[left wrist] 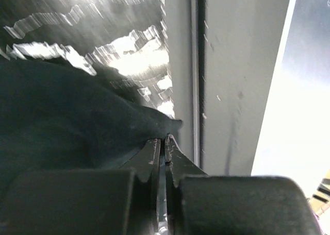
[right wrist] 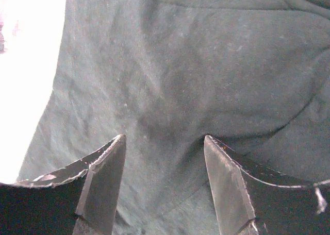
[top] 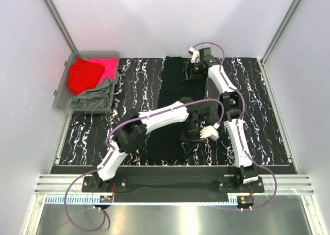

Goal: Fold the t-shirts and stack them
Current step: Fold the tshirt

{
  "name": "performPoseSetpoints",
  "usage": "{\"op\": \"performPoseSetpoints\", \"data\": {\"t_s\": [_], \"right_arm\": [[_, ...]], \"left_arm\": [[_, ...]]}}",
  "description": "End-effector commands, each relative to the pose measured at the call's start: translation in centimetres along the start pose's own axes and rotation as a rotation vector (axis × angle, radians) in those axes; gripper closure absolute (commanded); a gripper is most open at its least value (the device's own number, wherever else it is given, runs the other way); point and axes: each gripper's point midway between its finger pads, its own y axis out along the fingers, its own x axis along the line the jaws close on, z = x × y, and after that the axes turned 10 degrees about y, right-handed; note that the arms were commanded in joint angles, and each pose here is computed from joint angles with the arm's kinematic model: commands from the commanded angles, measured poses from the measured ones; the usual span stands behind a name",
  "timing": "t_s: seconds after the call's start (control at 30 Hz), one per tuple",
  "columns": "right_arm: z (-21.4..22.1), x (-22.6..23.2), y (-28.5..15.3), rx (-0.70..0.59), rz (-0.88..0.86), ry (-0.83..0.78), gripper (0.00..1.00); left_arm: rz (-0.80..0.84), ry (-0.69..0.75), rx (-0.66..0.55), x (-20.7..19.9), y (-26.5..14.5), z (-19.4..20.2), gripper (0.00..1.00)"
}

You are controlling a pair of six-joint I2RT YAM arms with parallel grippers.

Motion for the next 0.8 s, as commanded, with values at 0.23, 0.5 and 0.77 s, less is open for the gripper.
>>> {"op": "performPoseSetpoints", "data": {"t_s": [0.23,0.5,0.77], "right_arm": [[0.2,6.0,1.0,0.007,-0.148,0.004,0.28],[-4.9,10.8,-12.7,-0.131,-0.154,-0.015,0.28],[8.4,13.0,-21.7,0.046,-0.132,-0.024,0.28]], "left_arm": [[-0.121,0.027,-0.084,4.0,-0.6,-5.8,0.52],[-0.359,-0.017,-0.241,-1.8,-12.5,-4.1,0.16],[-0.547,-0.248,-0.27,-1.6,-14.3,4.2,0.13]]}}
